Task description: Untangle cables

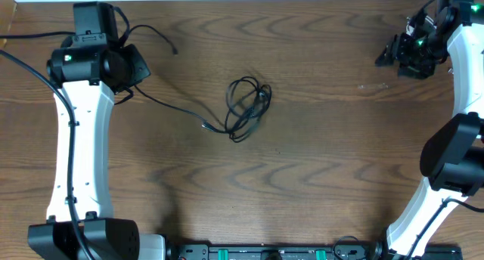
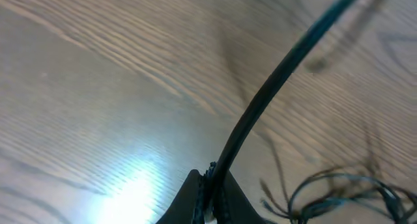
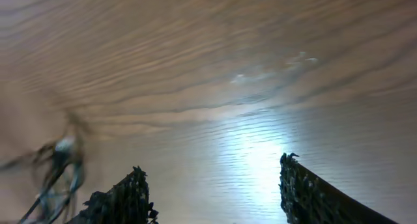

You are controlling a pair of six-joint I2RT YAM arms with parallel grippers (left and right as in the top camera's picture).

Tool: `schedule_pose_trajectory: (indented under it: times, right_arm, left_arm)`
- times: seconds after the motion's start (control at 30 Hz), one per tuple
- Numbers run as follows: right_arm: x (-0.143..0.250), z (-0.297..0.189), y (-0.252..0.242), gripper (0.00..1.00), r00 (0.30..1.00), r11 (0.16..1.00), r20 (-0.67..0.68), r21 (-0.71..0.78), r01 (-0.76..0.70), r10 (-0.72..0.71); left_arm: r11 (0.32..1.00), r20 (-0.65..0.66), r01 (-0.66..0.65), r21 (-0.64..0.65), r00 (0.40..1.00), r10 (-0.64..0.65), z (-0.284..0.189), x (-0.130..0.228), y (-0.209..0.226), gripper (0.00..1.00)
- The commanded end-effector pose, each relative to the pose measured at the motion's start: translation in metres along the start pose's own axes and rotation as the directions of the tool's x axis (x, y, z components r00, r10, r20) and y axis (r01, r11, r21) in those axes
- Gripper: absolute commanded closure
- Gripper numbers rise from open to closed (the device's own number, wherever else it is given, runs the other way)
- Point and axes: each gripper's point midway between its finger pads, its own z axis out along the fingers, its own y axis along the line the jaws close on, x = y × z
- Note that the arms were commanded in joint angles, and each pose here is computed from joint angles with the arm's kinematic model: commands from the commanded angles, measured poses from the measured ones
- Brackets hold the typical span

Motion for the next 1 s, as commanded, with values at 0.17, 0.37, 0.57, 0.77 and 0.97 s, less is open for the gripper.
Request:
schedule_pose_trajectory:
  times: [0.17, 0.37, 0.57, 0.77, 0.97]
  right_arm:
    - [0.04, 0.011, 0.088, 0.32, 0.962, 0.926, -0.09, -0.305, 0.221, -0.26]
    - [0.078, 0.023, 0.142, 0.31, 0.914, 0.878, -0.156, -0.378, 0.295, -0.375]
    - [0.105, 0.034, 0.18, 0.29, 0.865, 0.834, -0.17, -0.404, 0.376, -0.472]
    - [0.109, 0.038, 0.193, 0.28, 0.848, 0.81, -0.148, -0.414, 0.415, -0.509]
    - [0.104, 0.039, 0.198, 0.27, 0.845, 0.795, -0.115, -0.423, 0.434, -0.522]
  left_arm:
    - [0.983, -0.017, -0.046, 0.176, 0.999, 0.05, -0.012, 0.01, -0.046, 0.92]
    - [0.937, 0.017, -0.057, 0.344, 0.998, 0.055, -0.026, -0.001, -0.077, 0.92]
    - [0.731, 0.124, -0.124, 0.671, 0.991, 0.055, -0.088, -0.022, -0.138, 0.93]
    - [0.523, 0.154, -0.124, 0.843, 0.988, -0.015, -0.159, -0.031, -0.165, 0.92]
    - [0.351, 0.19, -0.158, 0.923, 0.98, -0.057, -0.218, -0.037, -0.177, 0.92]
